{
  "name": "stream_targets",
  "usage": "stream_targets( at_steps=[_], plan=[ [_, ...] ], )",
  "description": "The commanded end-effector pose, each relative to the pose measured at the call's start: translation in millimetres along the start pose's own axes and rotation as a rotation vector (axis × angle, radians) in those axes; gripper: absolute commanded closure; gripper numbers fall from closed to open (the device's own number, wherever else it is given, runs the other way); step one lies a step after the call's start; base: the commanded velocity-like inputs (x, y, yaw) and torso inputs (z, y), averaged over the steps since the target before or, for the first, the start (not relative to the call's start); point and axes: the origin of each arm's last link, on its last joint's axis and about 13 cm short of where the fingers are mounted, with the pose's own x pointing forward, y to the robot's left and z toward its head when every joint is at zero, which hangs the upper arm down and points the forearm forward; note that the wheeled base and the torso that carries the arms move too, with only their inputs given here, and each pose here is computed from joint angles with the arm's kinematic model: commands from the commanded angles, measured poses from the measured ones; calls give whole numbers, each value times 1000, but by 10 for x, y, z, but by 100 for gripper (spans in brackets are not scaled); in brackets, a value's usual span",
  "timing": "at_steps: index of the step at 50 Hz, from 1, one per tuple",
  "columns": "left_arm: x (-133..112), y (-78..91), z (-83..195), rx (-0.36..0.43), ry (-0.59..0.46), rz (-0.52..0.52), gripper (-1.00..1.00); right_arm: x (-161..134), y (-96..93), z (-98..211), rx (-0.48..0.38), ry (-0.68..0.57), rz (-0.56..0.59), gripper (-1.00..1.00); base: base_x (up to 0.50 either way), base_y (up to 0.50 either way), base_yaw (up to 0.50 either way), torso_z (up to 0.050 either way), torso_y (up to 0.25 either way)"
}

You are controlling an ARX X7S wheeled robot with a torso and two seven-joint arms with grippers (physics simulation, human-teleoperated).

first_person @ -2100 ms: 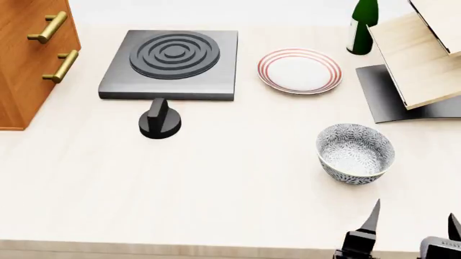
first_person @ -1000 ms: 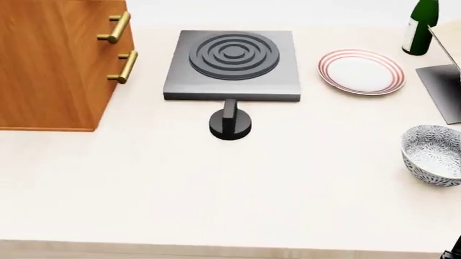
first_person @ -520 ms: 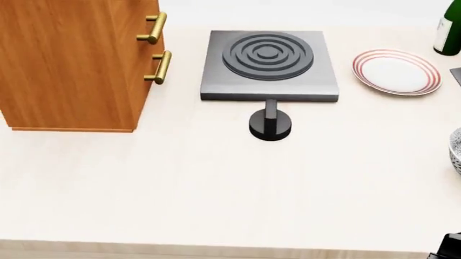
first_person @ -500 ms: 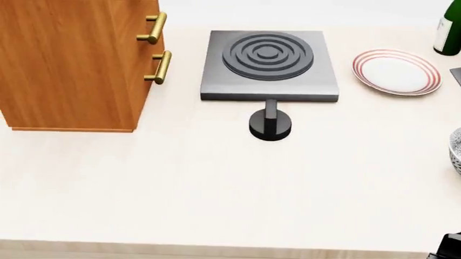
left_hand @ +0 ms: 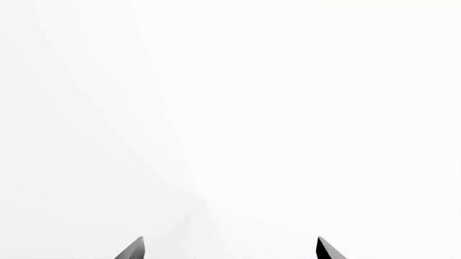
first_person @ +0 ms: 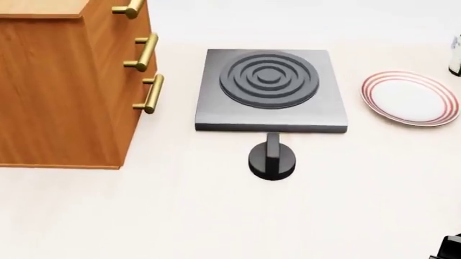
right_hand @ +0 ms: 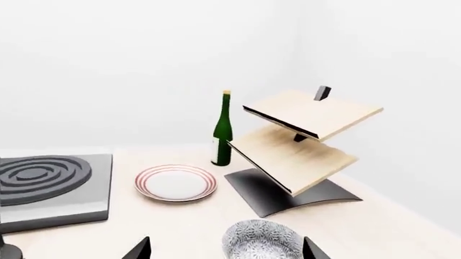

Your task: Put the bowl on the stove.

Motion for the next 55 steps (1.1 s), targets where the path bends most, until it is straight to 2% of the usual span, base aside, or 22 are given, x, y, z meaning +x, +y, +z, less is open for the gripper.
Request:
stream_targets(
  at_steps=[1,55],
  plan=[
    [-5,23,-22,44,2,10,-100,-25,-36,14,-18,-28,-12,-100,500,0,0,0,0],
    [-5,26,-22,45,4,11,-100,-31,-28,25,-34,-33,1,-100,500,0,0,0,0]
  ],
)
